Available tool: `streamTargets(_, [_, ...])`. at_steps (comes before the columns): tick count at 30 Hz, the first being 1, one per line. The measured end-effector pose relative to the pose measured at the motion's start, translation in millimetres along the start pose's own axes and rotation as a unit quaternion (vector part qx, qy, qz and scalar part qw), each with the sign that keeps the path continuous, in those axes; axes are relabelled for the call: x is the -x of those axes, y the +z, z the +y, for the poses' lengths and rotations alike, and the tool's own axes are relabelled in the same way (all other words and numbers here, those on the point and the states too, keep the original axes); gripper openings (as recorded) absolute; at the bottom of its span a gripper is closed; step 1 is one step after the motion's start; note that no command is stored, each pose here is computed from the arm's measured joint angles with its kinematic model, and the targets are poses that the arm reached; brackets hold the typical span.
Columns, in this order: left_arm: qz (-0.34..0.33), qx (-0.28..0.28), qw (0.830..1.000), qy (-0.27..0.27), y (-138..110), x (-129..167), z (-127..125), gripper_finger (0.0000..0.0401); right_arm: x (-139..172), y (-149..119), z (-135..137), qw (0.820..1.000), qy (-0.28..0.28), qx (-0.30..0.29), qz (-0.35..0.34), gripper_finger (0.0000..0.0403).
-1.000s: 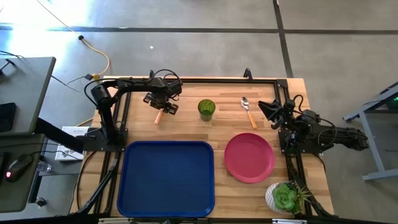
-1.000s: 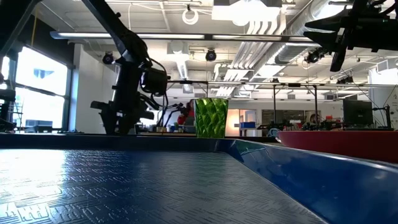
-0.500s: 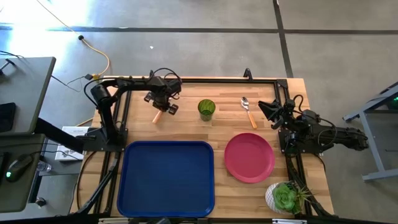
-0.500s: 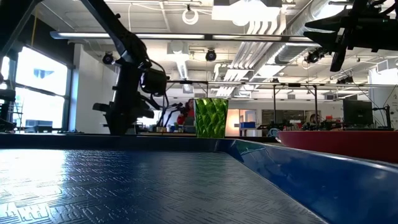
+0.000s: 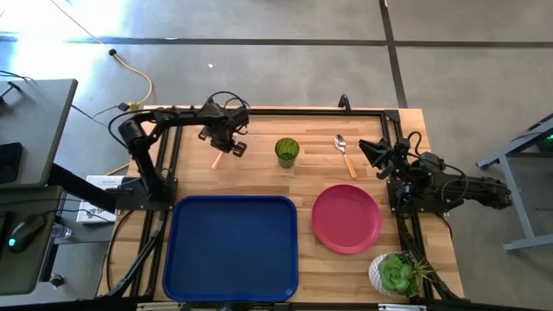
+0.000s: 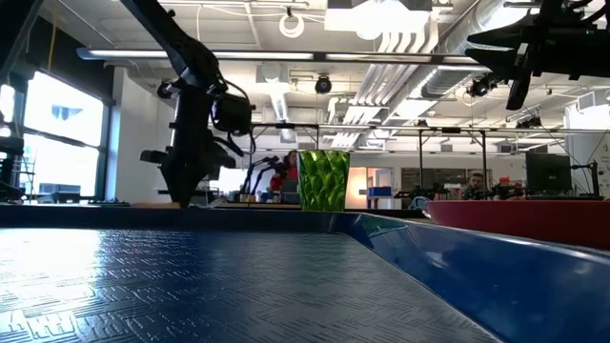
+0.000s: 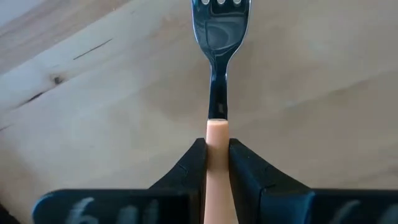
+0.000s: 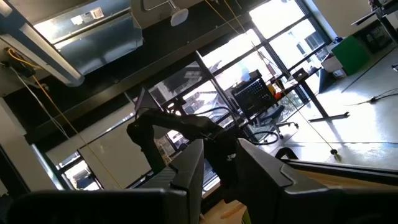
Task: Pick and place plate/cup/fork/spoon on tray
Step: Put the orange fork on the blue tray
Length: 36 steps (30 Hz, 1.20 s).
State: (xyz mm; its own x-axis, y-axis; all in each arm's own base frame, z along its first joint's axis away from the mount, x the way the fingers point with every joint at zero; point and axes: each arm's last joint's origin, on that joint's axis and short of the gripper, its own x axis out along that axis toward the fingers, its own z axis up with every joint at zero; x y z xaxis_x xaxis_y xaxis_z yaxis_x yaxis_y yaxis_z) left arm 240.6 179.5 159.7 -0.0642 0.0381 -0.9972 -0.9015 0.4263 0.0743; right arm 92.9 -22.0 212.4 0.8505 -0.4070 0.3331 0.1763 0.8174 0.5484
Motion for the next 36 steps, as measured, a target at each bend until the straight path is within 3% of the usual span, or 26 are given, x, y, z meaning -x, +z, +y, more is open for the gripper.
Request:
streamTargets(9, [-0.075,0.011,0.996,-0.051,-19.9,49.5,-2.9,0.0035,0.0,-0.7,-0.4,1.000,-0.002,-0.002,0.004,0.0087])
streamTargets(20, [-0.176,0.046,0.975,-0.130,-66.6,116.7,2.9,0.0036,0.0,-1.2,-0.7,1.000,-0.004,-0.024,0.006,0.0087])
streamTargets(29, [-0.162,0.067,0.972,-0.156,-118.9,141.9,5.3,0.0036,0.0,-1.2,-0.7,1.000,-0.004,-0.025,0.006,0.0087])
streamTargets(36, [-0.129,0.119,0.975,-0.133,-156.8,147.6,8.2,0.0037,0.0,-1.2,-0.7,1.000,-0.004,-0.025,0.006,0.0087])
